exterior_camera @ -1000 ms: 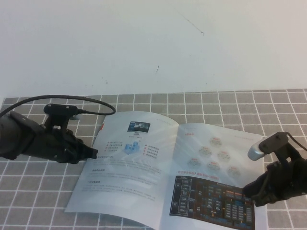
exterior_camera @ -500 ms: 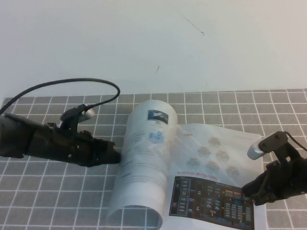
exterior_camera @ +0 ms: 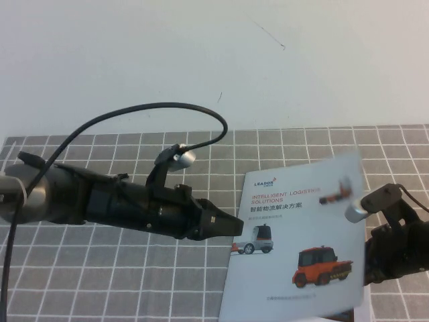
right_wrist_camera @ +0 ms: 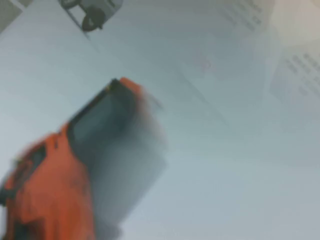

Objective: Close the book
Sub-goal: 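Close the open booklet and leave it lying on the table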

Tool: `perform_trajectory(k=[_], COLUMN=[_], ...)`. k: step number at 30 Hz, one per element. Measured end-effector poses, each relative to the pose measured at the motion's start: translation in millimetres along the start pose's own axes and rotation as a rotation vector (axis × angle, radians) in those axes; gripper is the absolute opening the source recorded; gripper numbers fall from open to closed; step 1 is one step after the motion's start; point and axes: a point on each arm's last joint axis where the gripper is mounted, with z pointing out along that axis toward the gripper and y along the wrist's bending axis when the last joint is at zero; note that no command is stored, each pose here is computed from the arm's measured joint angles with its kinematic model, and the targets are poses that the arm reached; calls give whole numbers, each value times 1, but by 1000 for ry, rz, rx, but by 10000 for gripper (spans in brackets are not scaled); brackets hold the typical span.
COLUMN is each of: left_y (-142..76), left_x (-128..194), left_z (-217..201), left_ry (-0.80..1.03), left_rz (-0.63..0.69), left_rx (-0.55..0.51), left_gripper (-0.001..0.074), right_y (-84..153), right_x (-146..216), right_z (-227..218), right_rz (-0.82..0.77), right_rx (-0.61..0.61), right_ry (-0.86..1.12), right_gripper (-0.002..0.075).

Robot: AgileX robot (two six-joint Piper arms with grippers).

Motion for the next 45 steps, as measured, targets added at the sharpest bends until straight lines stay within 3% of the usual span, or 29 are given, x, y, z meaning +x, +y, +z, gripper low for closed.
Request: perform_trajectory(k=[5,11,17,21,26,34,40,45], left_y=[-9,-36,-55,-62,-79,-130,-162,-180], left_x=[-5,-20,-29,-33,-34,-22,-1,25], left_z=[-5,-32,-74,-109,-152,-207,-226,-234], left_ry=[-19,-94,-103,-151,-253,-366,-412,-494], left_rz=[35,151,346,360,370,508,563,596], left_rx=[-9,-79,-349,-515,-630,-838,-937,-994], left_gripper=[-3,-3,-3,-3,-3,-3,-3,-3], right_y=[1,7,8,6,10,47,83,106], right_x=[-1,-6,-21,-25,-21,-14,-2,16], right_z=[-1,-22,-74,-119,-170,-220,-247,-267], right_rz=[6,-68,-143,-157,-208,-319,-392,-379], right_rx=[-5,35,153,261,409,481,481,557], right_ry=[-4,-20,-139,-255,-356,-488,-557,-575], right_gripper=[-2,-2,-2,-2,-2,-2,-2,-2])
